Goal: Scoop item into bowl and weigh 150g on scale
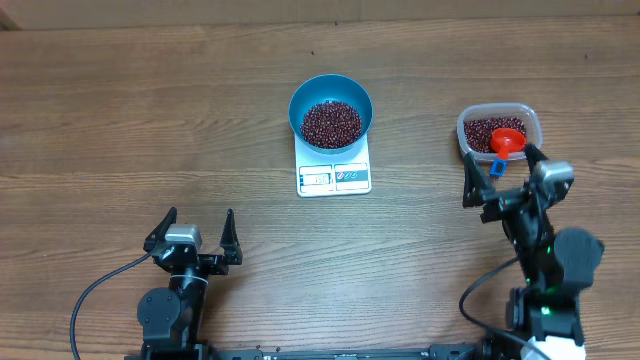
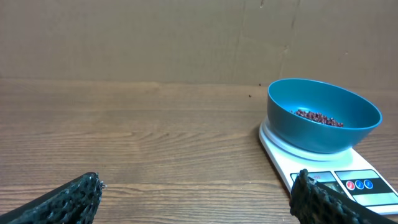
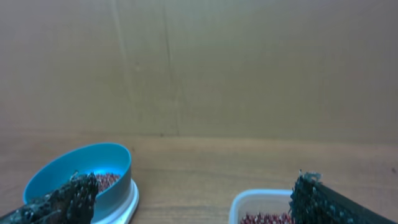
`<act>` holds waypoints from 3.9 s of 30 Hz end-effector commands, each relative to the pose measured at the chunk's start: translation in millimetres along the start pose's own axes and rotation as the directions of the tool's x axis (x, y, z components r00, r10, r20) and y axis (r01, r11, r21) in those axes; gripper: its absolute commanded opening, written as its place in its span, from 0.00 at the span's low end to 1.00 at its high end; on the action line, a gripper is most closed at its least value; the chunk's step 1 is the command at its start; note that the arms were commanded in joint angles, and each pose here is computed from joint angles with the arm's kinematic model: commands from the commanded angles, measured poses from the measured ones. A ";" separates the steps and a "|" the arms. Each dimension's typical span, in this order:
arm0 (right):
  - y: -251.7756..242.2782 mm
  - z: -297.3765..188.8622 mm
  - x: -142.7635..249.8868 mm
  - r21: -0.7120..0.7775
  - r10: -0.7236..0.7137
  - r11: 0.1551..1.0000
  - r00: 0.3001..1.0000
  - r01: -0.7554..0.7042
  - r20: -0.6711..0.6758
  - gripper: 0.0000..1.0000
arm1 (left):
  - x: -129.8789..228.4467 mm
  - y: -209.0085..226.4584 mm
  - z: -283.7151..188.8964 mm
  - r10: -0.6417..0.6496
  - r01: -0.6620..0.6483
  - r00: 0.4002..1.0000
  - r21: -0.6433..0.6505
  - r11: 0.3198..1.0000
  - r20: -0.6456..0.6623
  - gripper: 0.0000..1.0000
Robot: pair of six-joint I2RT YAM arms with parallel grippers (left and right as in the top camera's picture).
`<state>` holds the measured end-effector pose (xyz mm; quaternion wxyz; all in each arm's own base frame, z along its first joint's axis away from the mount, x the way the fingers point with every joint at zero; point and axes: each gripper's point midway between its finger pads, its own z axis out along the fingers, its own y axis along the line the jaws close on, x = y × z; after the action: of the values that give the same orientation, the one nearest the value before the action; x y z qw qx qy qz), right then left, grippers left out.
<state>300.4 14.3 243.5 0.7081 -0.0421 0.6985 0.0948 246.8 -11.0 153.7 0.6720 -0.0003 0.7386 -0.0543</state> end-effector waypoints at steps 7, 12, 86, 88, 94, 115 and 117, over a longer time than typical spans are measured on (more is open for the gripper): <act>5.3 -21.8 28.3 0.000 0.009 1.000 0.999 -0.009 0.044 1.00 | -1.2 3.9 -0.7 0.023 -0.022 1.000 -0.020 1.000 0.009 0.99; 7.8 -35.5 33.9 0.006 -0.005 1.000 0.995 0.004 0.098 1.00 | -1.2 3.9 -0.7 0.023 -0.023 1.000 -0.020 1.000 0.009 1.00; 8.8 -54.7 71.7 0.087 -0.076 0.993 0.996 0.079 -0.037 1.00 | -1.2 3.9 -0.7 0.023 -0.022 1.000 -0.020 1.000 0.009 1.00; 8.8 -54.6 71.8 0.087 -0.076 0.993 0.996 0.079 -0.038 1.00 | -1.1 3.9 -0.7 0.023 -0.022 1.000 -0.020 1.000 0.009 0.99; 8.8 -54.7 71.7 0.087 -0.076 0.993 0.996 0.079 -0.037 1.00 | -1.1 3.9 -0.7 0.023 -0.022 1.000 -0.020 1.000 0.009 1.00; 8.8 -54.6 71.8 0.087 -0.076 0.993 0.996 0.079 -0.038 1.00 | -1.2 3.9 -0.7 0.023 -0.022 1.000 -0.020 1.000 0.009 0.99; 8.8 -54.6 71.8 0.087 -0.076 0.993 0.996 0.079 -0.038 1.00 | -1.1 3.9 -0.7 0.023 -0.022 1.000 -0.020 1.000 0.009 1.00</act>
<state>245.7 14.8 173.1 0.6989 -0.0325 0.7137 0.0318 246.8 -10.4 154.1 0.6728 -0.0014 0.7380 -0.0530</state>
